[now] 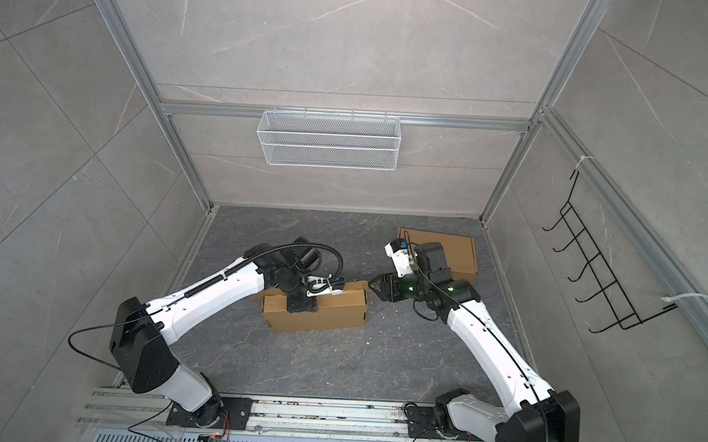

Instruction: Fold the paper box

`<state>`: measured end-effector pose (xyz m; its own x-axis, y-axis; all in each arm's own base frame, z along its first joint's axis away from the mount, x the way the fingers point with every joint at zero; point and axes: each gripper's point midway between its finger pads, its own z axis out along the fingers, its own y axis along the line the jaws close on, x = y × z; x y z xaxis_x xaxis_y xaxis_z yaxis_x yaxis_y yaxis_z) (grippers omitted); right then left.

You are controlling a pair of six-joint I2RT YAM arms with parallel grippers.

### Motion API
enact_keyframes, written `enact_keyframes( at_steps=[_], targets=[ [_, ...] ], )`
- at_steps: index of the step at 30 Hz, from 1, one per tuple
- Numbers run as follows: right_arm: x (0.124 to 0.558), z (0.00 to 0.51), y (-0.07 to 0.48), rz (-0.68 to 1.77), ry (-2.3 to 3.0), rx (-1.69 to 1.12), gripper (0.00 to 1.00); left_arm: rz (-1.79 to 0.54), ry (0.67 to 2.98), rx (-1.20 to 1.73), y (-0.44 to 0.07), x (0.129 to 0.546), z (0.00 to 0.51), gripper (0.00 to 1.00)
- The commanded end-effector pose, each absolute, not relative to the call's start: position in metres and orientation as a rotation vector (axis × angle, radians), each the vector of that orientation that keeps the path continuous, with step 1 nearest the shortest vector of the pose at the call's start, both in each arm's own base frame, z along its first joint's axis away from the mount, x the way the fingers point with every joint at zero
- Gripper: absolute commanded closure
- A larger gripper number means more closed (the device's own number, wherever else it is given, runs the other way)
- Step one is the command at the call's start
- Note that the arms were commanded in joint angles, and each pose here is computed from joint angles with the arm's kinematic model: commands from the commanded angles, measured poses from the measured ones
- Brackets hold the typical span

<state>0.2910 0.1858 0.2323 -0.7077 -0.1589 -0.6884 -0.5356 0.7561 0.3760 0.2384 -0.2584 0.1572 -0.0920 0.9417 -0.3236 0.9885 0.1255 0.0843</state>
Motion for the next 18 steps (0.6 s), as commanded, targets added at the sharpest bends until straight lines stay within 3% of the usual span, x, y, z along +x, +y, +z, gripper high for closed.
enact_keyframes(
  at_steps=[1, 18],
  targets=[
    [0.282, 0.223, 0.169, 0.581, 2.373, -0.683, 0.38, -0.210, 2.105, 1.903, -0.263, 0.245, 0.144, 0.58],
    [0.291, 0.208, 0.200, 0.459, 2.412, -0.886, 0.51, -0.212, 2.101, 1.911, -0.265, 0.247, 0.143, 0.58]
  ],
)
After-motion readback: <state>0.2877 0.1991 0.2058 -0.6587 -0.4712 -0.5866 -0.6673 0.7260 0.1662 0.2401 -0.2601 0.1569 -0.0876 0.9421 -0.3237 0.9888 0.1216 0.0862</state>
